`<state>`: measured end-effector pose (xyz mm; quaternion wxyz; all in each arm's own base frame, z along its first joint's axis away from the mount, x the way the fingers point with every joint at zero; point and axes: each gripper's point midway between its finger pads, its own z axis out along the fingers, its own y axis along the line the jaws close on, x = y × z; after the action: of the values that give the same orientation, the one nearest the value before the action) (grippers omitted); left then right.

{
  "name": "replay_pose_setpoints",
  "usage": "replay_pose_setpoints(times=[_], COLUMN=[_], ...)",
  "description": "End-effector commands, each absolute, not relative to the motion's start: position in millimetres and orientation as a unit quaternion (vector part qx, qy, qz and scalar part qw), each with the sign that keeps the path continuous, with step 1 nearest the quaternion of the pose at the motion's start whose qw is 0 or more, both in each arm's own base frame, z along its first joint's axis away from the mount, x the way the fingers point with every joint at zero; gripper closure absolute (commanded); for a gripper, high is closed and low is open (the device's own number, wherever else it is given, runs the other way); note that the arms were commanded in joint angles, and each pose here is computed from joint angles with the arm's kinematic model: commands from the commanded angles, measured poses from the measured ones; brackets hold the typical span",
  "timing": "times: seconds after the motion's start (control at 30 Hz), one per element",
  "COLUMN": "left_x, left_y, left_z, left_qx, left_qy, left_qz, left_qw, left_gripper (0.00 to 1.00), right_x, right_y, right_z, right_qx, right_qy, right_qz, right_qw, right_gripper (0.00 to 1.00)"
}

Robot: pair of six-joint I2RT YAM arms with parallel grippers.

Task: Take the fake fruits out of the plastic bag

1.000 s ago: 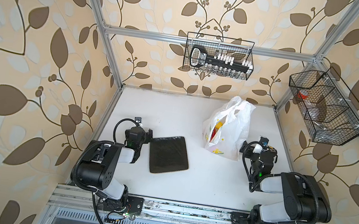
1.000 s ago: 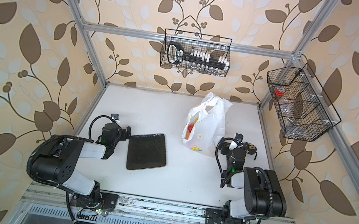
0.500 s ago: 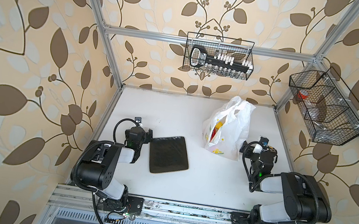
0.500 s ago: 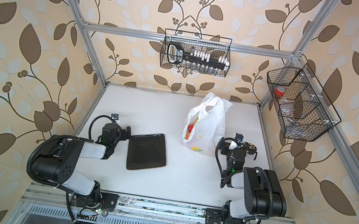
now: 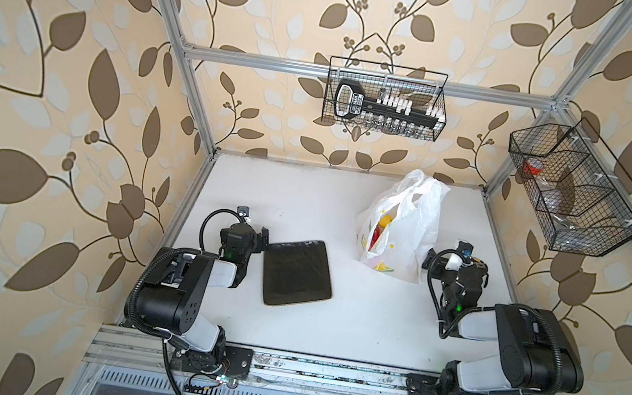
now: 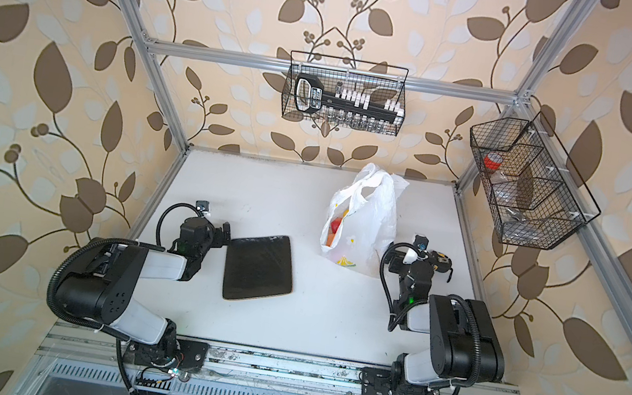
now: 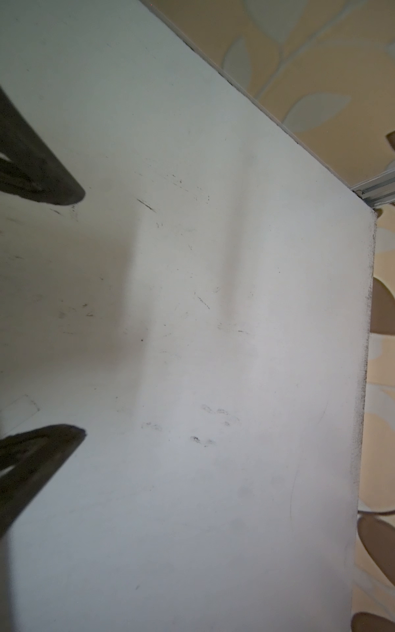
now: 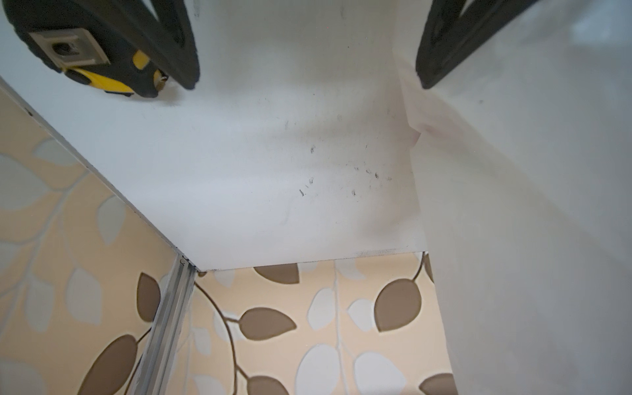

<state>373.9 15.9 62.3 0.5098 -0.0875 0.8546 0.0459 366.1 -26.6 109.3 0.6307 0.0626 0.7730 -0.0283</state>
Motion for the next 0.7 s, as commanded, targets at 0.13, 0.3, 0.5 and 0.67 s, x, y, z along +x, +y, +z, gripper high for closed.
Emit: replay_pose_setpoints(times=[0.13, 0.3, 0.5, 0.67], left_x=[372.2, 370.3, 367.0, 346.4], left_y=[21.1, -6.5, -76.0, -157.3], left_z=[137.2, 203.9, 275.0, 337.6], left_qx=[-0.095, -0.073, -0.054, 0.051], left_qy=[0.829, 0.828, 0.822, 0.795], left_qz=[0.05, -0.034, -0.216, -0.308], left_qw=[0.549, 0.555, 0.524, 0.519], left_gripper=[0.01, 0.01, 0.01, 0.03], right_x=[351.1, 313.9, 288.5, 291.8], right_y=[-25.8, -50.6, -31.4, 11.6], right_z=[160.9, 198.6, 243.2, 308.0], right_qx=[0.068, 0.228, 0.244, 0.209], right_qy=[0.749, 0.739, 0.772, 0.798], right_qz=[-0.017, 0.018, 0.084, 0.199], right_qw=[0.659, 0.634, 0.58, 0.53], right_gripper=[0.01, 0.01, 0.01, 0.11])
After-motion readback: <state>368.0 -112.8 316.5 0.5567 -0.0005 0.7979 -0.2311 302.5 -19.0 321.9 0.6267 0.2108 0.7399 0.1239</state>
